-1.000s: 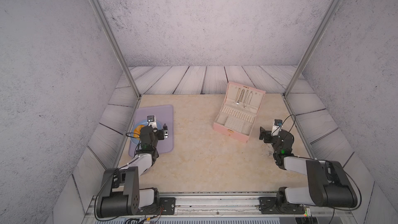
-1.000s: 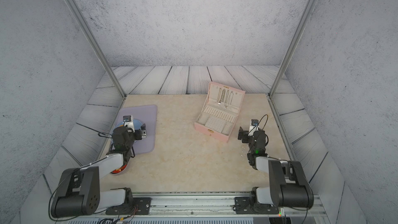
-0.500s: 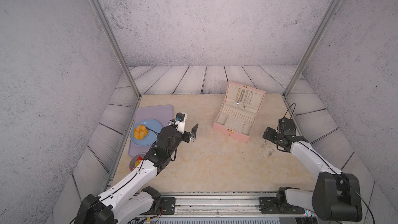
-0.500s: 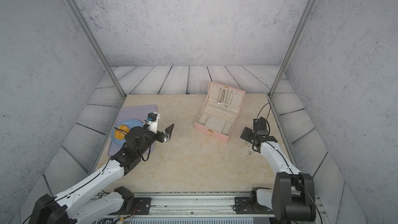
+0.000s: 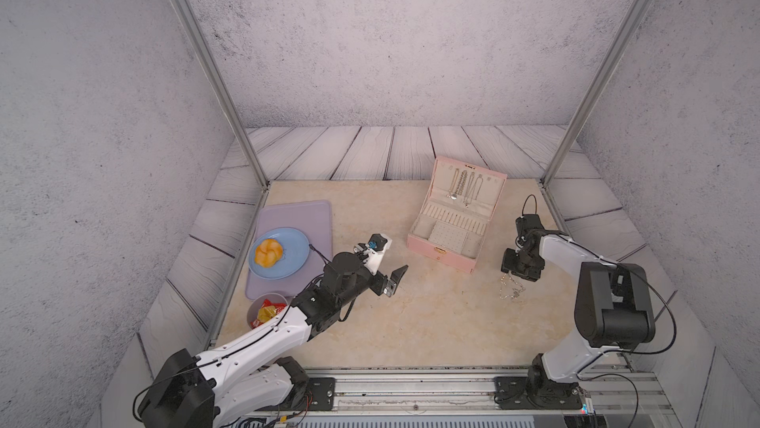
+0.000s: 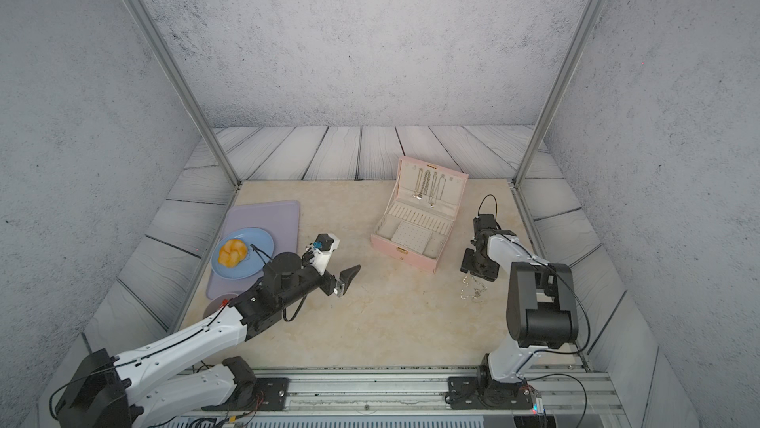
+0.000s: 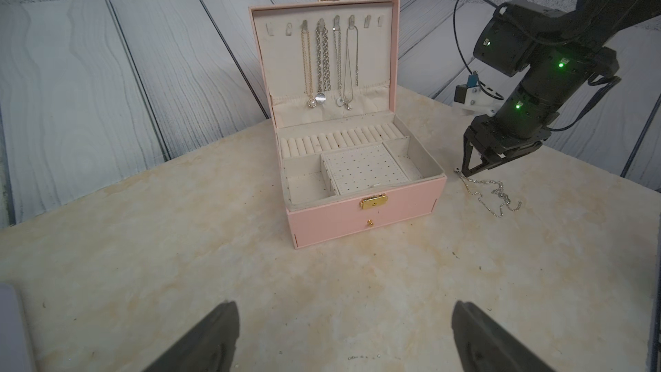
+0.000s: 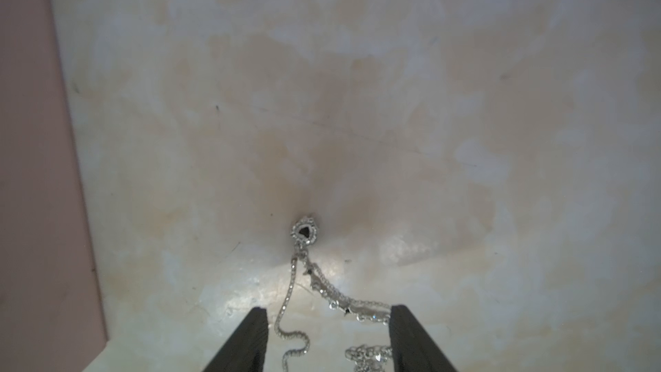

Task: Put jewelry chain into jewelry box
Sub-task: Pick up the necklace from the center of the board.

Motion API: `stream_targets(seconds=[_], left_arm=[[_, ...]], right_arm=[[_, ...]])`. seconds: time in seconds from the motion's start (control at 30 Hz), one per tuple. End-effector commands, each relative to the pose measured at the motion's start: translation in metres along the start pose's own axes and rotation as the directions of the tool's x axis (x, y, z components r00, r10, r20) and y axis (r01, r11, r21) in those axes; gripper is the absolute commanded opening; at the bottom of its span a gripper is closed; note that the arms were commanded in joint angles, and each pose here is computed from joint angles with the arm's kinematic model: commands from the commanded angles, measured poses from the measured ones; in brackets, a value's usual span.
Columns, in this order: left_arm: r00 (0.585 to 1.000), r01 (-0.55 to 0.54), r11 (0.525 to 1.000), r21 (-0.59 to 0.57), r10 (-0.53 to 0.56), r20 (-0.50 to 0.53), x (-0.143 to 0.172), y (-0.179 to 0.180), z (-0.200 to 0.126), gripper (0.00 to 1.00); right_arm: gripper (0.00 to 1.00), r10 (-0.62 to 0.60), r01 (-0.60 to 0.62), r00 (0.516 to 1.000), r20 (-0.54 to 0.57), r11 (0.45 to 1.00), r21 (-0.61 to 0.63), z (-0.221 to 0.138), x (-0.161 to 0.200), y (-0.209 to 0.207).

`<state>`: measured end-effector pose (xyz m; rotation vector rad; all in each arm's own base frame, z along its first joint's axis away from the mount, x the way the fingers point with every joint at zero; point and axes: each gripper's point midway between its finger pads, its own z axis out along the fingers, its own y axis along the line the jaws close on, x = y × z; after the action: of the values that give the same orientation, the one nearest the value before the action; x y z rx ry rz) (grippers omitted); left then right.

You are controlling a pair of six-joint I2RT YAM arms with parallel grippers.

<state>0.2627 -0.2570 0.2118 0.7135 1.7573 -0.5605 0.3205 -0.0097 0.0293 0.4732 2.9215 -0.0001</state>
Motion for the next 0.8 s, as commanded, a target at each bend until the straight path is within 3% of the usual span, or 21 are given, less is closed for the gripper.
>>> stream_targets(seconds=[0.0,0.57,0.63,0.77], left_arm=[[1.000,-0.024,1.000,-0.002,0.024,0.012,-0.005,-0.001,0.000,0.99],[1.000,-0.025,1.000,-0.007,0.025,-0.001,0.002,0.000,0.002,0.99],[1.000,-0.026,1.000,-0.006,0.026,-0.002,0.002,0.000,0.002,0.99],[1.000,-0.026,1.000,-0.004,0.026,0.003,0.001,-0.001,0.001,0.99]], right_arm=[[0.54,-0.041,0.038,0.995,-0.089,0.999,-0.027,0.007,0.014,0.004],[0.32,-0.124,0.127,0.974,-0.188,0.992,0.004,0.030,0.022,0.016],[0.25,-0.123,0.121,0.973,-0.197,0.992,-0.024,0.032,0.025,0.021],[0.01,-0.126,0.115,0.974,-0.187,0.991,-0.066,0.029,0.026,0.028]])
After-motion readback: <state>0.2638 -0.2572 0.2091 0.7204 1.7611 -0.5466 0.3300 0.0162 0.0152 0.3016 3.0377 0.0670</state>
